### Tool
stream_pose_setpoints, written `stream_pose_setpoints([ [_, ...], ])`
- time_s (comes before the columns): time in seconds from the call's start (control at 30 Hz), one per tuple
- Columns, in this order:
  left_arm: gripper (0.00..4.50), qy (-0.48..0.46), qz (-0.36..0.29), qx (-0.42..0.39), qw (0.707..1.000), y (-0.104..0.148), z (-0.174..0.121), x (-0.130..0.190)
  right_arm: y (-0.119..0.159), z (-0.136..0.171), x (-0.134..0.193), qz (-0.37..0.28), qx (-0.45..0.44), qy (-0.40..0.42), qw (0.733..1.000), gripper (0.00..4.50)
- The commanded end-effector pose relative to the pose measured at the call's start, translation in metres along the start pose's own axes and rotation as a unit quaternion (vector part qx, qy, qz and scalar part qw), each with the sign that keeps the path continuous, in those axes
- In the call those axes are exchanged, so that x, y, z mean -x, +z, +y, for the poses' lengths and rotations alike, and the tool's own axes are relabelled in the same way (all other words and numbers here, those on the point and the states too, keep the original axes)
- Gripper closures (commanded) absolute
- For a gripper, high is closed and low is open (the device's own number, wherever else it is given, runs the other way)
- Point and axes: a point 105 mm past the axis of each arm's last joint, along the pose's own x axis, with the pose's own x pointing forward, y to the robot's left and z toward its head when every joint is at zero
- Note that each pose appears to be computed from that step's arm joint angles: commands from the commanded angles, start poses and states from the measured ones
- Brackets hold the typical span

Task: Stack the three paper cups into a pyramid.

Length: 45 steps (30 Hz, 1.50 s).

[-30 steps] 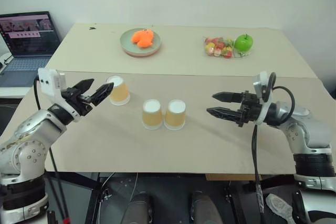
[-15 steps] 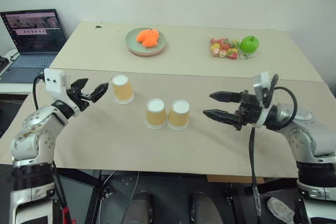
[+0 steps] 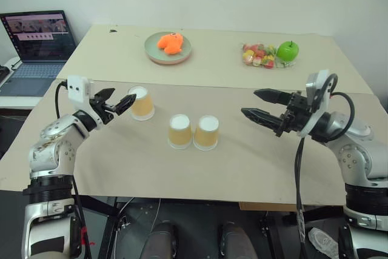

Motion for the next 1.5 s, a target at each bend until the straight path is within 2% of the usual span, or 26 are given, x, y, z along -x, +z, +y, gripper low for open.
stream_pose_setpoints([
  [0.03,0.0,-0.018,-0.02,-0.013,1.0,0.013,-0.005,-0.005,0.015,0.003,0.003,-0.028,0.028,-0.002,0.999,0.07],
  [0.17,0.0,-0.047,-0.005,-0.022,0.999,0.006,-0.015,-0.009,0.015,0.002,0.004,-0.029,0.031,-0.005,0.999,0.07],
  [0.57,0.0,-0.048,0.007,-0.031,0.998,-0.006,-0.009,-0.018,0.014,-0.001,0.007,-0.03,0.033,-0.016,0.999,0.07],
  [0.77,0.0,-0.056,0.014,-0.04,0.998,-0.015,-0.013,-0.034,0.016,-0.003,0.009,-0.034,0.034,-0.023,0.999,0.07],
  [1.23,0.0,-0.056,-0.002,-0.047,0.997,-0.008,-0.011,-0.05,0.014,-0.004,0.012,-0.032,0.036,-0.035,0.998,0.07],
  [1.33,0.76,-0.054,-0.009,-0.047,0.997,-0.007,-0.01,-0.05,0.014,-0.004,0.011,-0.033,0.035,-0.035,0.998,0.0],
  [1.43,1.9,-0.052,-0.007,-0.053,0.997,-0.007,-0.01,-0.05,0.013,-0.005,0.011,-0.033,0.034,-0.034,0.998,0.0],
  [1.5,2.06,-0.048,-0.005,-0.056,0.997,-0.007,-0.01,-0.05,0.013,-0.005,0.01,-0.032,0.033,-0.033,0.998,0.0],
])
